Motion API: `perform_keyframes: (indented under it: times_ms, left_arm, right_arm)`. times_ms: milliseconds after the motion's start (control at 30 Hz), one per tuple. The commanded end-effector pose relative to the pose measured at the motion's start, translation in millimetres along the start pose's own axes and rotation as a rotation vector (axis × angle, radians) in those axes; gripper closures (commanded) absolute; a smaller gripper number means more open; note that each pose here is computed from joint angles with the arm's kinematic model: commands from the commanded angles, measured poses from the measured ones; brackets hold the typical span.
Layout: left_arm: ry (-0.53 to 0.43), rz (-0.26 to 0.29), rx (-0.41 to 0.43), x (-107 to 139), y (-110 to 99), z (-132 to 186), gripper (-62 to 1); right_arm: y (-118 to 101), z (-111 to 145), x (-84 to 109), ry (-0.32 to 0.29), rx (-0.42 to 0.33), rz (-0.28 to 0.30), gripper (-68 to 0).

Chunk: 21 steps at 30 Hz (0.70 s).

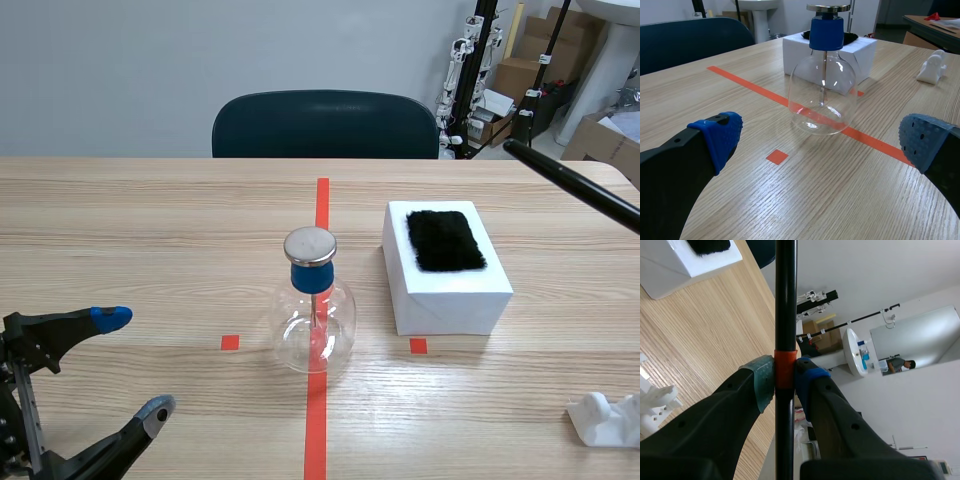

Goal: Do the electroscope experiment. move the rod toward and away from the electroscope

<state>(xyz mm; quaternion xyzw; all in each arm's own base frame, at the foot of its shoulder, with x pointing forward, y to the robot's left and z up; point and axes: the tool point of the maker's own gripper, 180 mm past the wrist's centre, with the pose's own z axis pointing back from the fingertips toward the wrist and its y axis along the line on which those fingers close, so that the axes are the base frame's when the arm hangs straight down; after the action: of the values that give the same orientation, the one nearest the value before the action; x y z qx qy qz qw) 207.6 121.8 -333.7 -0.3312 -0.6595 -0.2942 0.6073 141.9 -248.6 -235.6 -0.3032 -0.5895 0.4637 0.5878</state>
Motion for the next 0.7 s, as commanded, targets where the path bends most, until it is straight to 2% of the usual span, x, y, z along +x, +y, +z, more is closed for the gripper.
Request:
perform_keyframes:
  times_ms: [0,500,667]
  left_arm:
    - [-0.038,-0.004,0.000,8,1,-4,-62.3]
    - [-0.038,-0.004,0.000,8,1,-4,-62.3]
    - [-0.039,-0.004,0.000,8,1,-4,-62.3]
  right_arm:
    - [-10,-4,5.1,-0.029,-0.027,0.019,0.2]
    - [-10,-4,5.4,-0.030,-0.027,0.020,0.2]
    - [-4,0,24.8,-0.127,-0.012,0.079,0.3]
